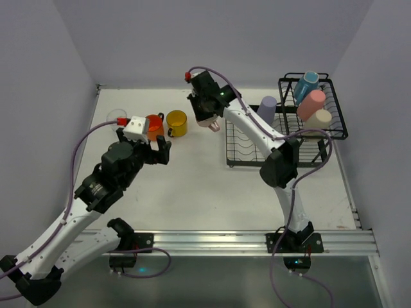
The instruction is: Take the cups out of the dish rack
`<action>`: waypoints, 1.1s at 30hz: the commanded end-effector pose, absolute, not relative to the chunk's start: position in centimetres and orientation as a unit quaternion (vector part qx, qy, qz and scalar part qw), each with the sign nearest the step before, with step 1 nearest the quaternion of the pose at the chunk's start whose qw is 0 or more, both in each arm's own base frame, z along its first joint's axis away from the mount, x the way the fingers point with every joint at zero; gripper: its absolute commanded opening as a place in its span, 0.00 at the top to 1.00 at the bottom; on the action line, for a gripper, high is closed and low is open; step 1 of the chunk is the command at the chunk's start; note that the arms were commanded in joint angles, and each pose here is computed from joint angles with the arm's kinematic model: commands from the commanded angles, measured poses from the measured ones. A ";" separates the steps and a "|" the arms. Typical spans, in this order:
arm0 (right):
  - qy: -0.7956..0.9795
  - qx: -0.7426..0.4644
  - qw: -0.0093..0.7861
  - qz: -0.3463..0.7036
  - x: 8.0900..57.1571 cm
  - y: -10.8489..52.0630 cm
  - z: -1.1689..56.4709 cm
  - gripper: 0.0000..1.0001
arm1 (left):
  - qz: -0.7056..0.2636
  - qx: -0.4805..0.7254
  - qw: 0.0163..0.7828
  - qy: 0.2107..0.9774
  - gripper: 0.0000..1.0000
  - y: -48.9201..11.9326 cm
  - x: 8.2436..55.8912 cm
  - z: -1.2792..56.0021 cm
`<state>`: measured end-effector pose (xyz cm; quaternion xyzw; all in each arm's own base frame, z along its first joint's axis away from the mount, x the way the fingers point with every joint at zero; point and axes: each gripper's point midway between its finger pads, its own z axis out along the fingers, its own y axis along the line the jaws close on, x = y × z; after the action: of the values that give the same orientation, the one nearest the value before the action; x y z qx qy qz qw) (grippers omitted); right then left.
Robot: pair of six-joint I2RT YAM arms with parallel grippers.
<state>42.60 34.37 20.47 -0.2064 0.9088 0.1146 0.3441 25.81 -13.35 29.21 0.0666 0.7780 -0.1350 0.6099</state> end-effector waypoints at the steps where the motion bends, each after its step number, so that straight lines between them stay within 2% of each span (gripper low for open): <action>1: 0.893 -0.251 0.365 0.084 43.7 33.8 21.7 1.00 | -0.124 0.081 0.621 0.769 0.00 -13.0 25.8 29.1; 9: 0.886 -0.273 0.361 0.101 46.1 35.5 18.1 0.99 | -0.131 0.096 0.618 0.769 0.00 -13.6 25.8 28.4; 24: 0.896 -0.276 0.329 0.110 47.2 35.8 13.5 0.88 | -0.130 0.099 0.618 0.769 0.00 -13.6 25.9 28.3; 27: 0.894 -0.274 0.336 0.112 47.5 35.9 13.7 0.78 | -0.130 0.100 0.617 0.770 0.00 -13.7 25.9 28.2; 28: 0.894 -0.273 0.338 0.112 47.6 35.9 13.9 0.71 | -0.130 0.100 0.617 0.770 0.00 -13.7 25.9 28.2; 33: 0.885 -0.264 0.365 0.121 48.0 36.3 15.7 0.51 | -0.128 0.096 0.619 0.769 0.00 -13.5 25.9 28.3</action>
<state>46.63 35.92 10.50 -0.2584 0.9112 0.1032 0.3039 25.65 -13.52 27.43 0.0923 0.7820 -0.1276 0.6031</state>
